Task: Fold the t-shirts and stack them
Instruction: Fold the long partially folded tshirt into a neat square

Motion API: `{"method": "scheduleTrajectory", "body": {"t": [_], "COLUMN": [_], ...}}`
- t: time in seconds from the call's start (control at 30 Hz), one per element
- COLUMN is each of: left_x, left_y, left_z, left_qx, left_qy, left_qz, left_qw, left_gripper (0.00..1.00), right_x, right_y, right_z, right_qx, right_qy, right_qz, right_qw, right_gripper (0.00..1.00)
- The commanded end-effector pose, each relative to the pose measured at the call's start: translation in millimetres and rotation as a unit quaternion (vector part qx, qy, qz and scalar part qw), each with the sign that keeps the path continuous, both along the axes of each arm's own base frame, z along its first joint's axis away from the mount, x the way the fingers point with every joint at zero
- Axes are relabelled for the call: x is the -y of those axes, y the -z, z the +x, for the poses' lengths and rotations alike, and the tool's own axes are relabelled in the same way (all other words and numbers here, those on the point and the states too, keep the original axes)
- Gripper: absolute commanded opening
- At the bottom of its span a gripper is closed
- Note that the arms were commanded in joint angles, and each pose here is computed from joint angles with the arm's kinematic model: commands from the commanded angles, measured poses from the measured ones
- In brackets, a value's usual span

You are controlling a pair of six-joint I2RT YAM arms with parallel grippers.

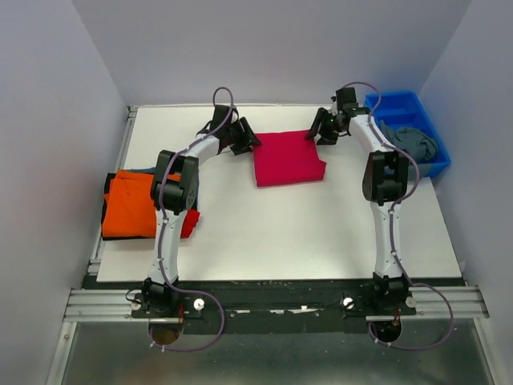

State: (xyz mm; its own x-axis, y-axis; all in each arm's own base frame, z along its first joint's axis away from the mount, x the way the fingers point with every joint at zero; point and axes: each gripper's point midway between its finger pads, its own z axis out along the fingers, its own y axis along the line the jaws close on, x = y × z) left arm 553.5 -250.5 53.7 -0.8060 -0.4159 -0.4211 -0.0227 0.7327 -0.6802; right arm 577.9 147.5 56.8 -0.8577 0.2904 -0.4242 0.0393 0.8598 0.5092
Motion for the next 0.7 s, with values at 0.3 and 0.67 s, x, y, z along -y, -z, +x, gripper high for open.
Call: {"method": "scheduleTrajectory", "body": {"t": [0.3, 0.67], "left_x": [16.4, -25.7], "left_y": [17.8, 33.8], "left_z": [-13.7, -214.8], "left_qx": [0.013, -0.017], "left_qy": [0.01, 0.022], "left_qz": [-0.028, 0.003], "left_qw": [0.999, 1.0], "left_gripper": [0.22, 0.4], "right_x": [-15.4, -0.3], "right_y": [39.5, 32.8], "right_z": [-63.9, -250.4], "right_qx": [-0.1, -0.078], "right_qy": [-0.001, 0.006], "right_qz": [-0.038, -0.009], "right_qw": [0.994, 0.997], "right_gripper": [0.05, 0.45]}}
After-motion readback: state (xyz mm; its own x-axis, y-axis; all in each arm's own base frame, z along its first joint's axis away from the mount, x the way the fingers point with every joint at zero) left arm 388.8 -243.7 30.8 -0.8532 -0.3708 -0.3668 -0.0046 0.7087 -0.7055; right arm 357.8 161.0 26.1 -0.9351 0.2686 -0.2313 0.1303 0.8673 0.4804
